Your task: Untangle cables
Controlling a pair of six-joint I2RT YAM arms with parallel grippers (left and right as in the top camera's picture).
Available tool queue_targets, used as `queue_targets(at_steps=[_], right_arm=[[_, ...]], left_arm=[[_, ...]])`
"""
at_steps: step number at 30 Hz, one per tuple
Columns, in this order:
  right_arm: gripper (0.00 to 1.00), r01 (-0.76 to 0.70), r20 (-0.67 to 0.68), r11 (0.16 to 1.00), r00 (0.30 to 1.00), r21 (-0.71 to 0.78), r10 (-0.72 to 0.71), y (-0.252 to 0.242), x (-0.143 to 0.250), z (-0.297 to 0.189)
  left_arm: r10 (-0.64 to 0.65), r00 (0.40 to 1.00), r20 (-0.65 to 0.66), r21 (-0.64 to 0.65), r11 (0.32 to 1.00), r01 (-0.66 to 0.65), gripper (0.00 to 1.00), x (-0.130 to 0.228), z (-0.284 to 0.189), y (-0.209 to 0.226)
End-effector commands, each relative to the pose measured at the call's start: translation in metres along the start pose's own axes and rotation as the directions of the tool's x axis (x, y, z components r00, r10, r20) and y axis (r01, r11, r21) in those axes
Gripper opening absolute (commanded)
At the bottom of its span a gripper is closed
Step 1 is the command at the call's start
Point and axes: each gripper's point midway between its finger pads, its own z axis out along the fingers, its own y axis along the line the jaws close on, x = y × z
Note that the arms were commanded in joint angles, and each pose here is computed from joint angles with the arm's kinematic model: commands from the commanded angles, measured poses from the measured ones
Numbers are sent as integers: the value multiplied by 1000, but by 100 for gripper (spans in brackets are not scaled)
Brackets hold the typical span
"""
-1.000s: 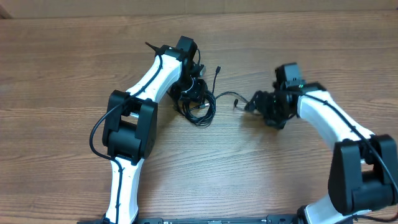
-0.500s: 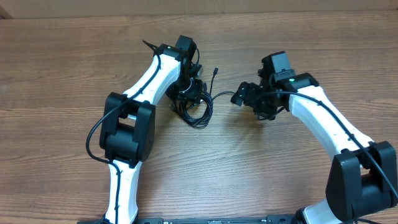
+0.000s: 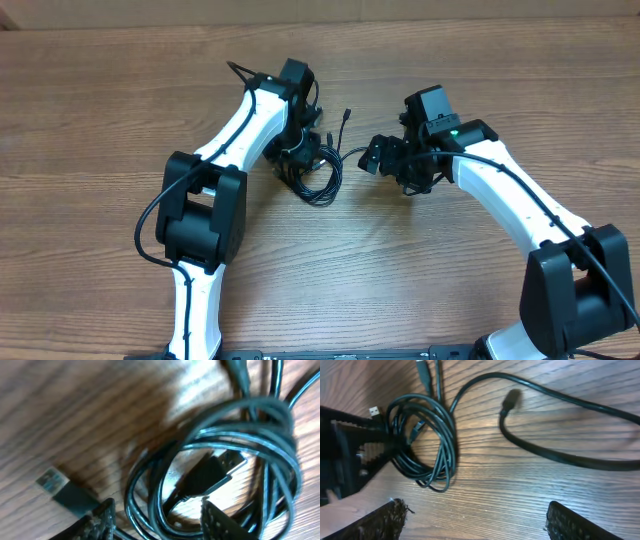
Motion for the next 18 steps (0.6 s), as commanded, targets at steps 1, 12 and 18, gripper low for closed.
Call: queue_targets(at_steps=[1, 12, 18], right_arm=[[89, 12, -2, 1000, 1000, 2, -12, 0, 2, 4], [80, 12, -2, 1000, 1000, 2, -12, 0, 2, 4], [63, 53, 8, 998, 999, -19, -53, 13, 4, 8]], left_arm=[[105, 994, 21, 10, 994, -105, 63, 3, 0, -8], [114, 989, 96, 144, 981, -128, 18, -8, 8, -32], [44, 992, 116, 160, 985, -62, 13, -15, 7, -34]])
